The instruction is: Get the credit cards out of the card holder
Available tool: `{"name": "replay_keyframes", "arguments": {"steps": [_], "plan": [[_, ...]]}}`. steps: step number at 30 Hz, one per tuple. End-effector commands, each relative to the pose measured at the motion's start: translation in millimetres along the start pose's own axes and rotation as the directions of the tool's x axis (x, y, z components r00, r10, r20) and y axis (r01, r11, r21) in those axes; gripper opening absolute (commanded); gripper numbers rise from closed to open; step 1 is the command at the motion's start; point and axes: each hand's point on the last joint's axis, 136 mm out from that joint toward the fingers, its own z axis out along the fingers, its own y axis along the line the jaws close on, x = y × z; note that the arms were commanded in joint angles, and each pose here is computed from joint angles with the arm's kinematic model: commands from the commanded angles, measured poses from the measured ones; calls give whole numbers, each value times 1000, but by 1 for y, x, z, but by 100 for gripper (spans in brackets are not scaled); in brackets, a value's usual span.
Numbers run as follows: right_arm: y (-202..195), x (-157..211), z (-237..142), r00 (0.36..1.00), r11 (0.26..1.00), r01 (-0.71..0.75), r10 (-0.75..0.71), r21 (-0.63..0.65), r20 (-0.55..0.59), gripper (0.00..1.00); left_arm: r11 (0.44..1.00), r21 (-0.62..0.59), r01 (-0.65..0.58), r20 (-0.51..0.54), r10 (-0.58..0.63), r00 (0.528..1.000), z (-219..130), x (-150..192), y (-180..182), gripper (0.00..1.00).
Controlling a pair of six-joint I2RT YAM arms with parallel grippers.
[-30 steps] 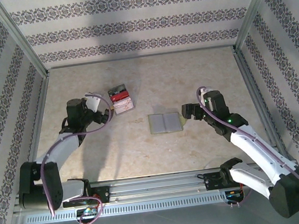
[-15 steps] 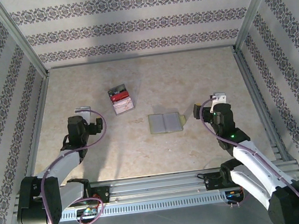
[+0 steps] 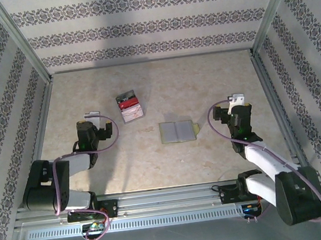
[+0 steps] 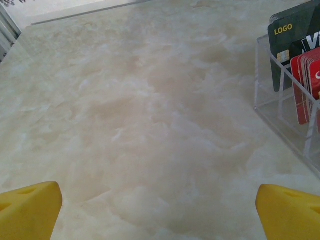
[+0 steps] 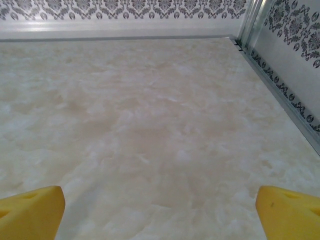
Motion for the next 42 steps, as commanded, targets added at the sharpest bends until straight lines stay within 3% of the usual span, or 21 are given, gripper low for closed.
{"name": "replay_keyframes", "arguments": {"steps": [1,4,13,14,18,21,28,34,42], "plan": [[1,-19,8,997,1000,13,-12,-16,80,98,999,36,-6,68,3,998,6,-29,-7,99],[-1,-15,16,997,1000,10,-8,-22,74,98,995,95,-9,174,-8,985,-3,-35,-17,99],[-2,-6,27,995,998,-2,7,-57,97,98,992,124,25,199,-50,979,2,-12,-16,99],[-2,-7,27,995,998,-3,9,-57,104,98,993,111,31,259,-59,964,0,-18,-13,99],[1,-9,27,993,996,2,8,-85,121,98,994,93,55,184,-71,980,10,-15,-9,99],[6,-9,27,992,993,-1,16,-121,124,98,988,40,146,78,-149,986,25,-10,12,99],[26,6,41,989,972,19,16,-233,149,98,985,95,141,96,-150,984,25,-12,6,99],[9,8,58,992,978,-70,88,-197,88,98,986,80,147,101,-154,983,25,-12,10,99],[10,13,60,996,989,-40,51,-140,71,98,986,85,142,109,-150,983,23,-12,9,99]]}}
